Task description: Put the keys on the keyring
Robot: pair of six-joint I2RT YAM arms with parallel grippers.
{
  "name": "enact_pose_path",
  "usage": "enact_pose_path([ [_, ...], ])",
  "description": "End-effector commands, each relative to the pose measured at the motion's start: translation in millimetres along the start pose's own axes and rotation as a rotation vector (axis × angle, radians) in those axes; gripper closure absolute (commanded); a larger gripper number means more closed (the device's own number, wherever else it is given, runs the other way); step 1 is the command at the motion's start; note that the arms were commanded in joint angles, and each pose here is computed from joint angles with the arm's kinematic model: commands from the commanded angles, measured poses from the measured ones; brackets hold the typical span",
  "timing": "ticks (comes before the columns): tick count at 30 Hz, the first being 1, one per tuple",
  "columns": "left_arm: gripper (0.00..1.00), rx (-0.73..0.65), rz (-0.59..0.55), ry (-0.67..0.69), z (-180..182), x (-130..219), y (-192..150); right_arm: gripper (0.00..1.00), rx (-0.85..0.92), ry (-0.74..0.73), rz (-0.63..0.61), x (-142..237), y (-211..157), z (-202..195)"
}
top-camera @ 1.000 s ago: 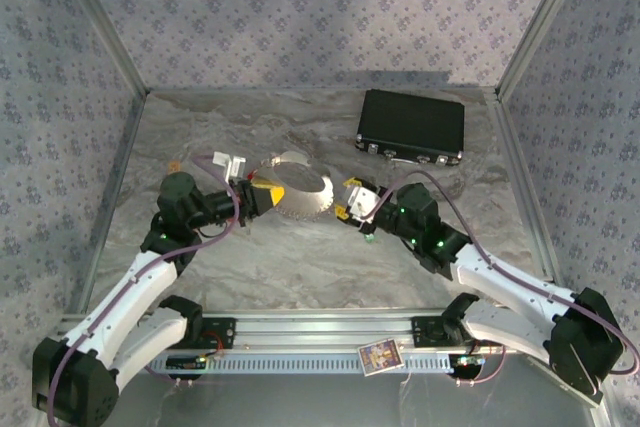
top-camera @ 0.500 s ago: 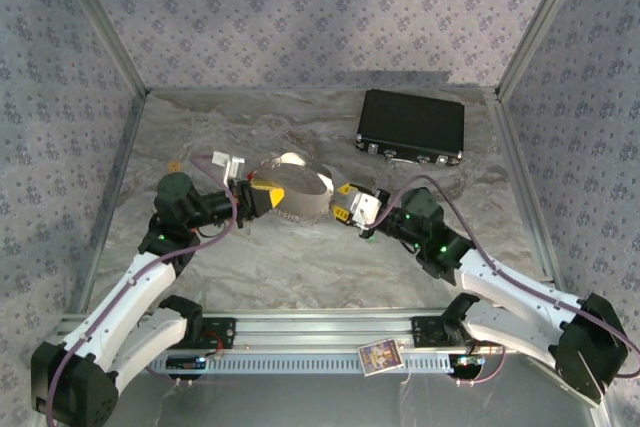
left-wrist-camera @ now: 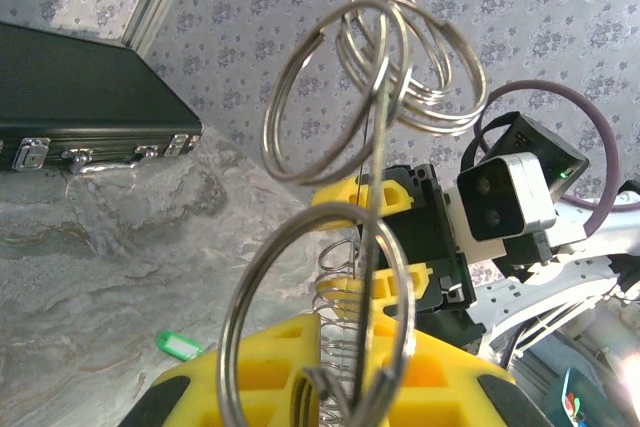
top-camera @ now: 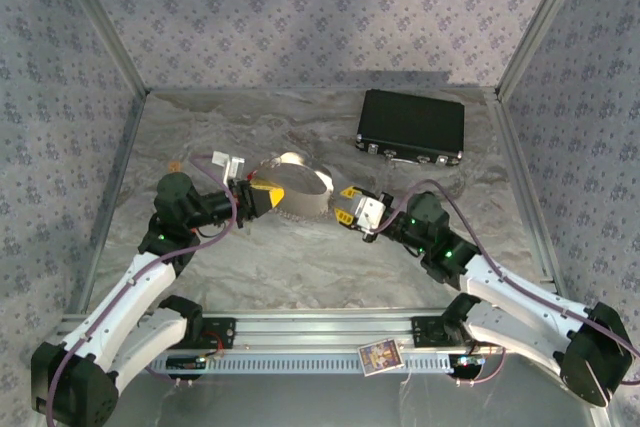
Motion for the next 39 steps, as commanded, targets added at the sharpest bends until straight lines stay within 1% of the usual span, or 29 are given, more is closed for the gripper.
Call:
enact_pose_path([
  [1, 1.0, -0.089, -0.017, -0.053, -23.7, 2.9, 10.2, 0.65, -0.026, -0.009, -0.033, 2.0, 9.5, -4.1],
  [4, 1.0, -0.136, -0.024, -0.027, -23.1, 3.2, 7.0, 0.66, -0.045, -0.029, -0.034, 4.7, 10.8, -8.2],
  [6, 1.0, -0.18, -0.03, 0.004, -22.7, 3.0, 4.3, 0.66, -0.085, -0.012, -0.018, 7.1, 9.8, -7.9],
  [10, 1.0, -0.257, -0.029, 0.015, -25.8, 1.7, -1.7, 0.61, -0.266, 0.046, 0.015, 11.0, 7.4, -2.9],
  [12, 1.0, -0.276, -0.025, 0.006, -27.3, 0.4, -3.4, 0.6, -0.349, 0.061, 0.001, 9.4, 9.0, -0.6],
  [15, 1.0, -0.288, -0.019, 0.002, -28.5, -0.9, -4.5, 0.6, -0.406, 0.064, -0.028, 5.6, 13.5, 0.9],
  [20, 1.0, -0.294, -0.012, 0.002, -29.5, -1.3, -5.6, 0.6, -0.4, 0.057, -0.063, 0.5, 18.0, 0.2],
  [23, 1.0, -0.297, -0.011, -0.001, -30.5, -1.2, -6.2, 0.64, -0.389, 0.053, -0.05, -1.7, 16.7, -0.5],
  [27, 1.0, -0.293, -0.008, 0.002, -29.7, -1.0, -7.6, 0.72, -0.372, 0.03, -0.029, -0.4, 13.6, -1.5],
  [29, 1.0, -0.29, -0.006, 0.003, -29.4, -1.0, -7.7, 0.75, -0.36, 0.019, -0.024, 1.4, 12.8, -2.1],
  [35, 1.0, -0.271, -0.001, 0.008, -28.0, -2.2, -7.5, 0.75, -0.32, 0.03, -0.027, 5.0, 15.2, -0.6],
  [39, 1.0, -0.259, 0.003, 0.006, -27.9, -2.9, -7.1, 0.78, -0.298, 0.037, -0.021, 5.2, 14.9, 0.6],
])
Point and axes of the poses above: each hand's point on the last joint's axis, 136 mm out from that joint toward the fingers, its own x axis back along the fingers, its own z axis along the line the jaws close on, y = z × x, the point moved 5 cm from there along x, back along the fingers, and after that the axes turned 15 degrees about x, right-handed, at the moved point
